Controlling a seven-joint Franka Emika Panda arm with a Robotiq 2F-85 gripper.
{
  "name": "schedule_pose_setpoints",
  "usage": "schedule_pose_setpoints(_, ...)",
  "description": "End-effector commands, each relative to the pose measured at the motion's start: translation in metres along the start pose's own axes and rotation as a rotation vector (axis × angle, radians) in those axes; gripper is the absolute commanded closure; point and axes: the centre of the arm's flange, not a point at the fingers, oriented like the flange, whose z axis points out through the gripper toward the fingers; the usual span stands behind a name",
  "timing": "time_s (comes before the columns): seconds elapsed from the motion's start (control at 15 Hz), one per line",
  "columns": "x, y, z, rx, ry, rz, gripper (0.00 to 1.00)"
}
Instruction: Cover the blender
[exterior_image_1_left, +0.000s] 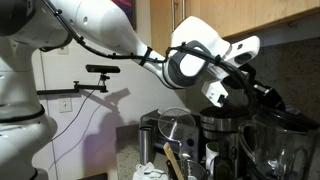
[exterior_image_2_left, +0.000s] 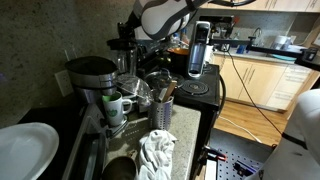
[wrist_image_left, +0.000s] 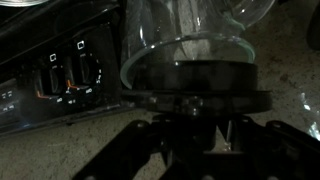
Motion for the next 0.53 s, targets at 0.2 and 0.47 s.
schedule_pose_setpoints(0.2, 0.0064, 0.0037, -0.0021, 0.012, 0.105, 0.041, 0.81)
schedule_pose_setpoints(0.47, 0.0052, 0.0073, -0.0075, 0.022, 0.134, 0.049, 0.81)
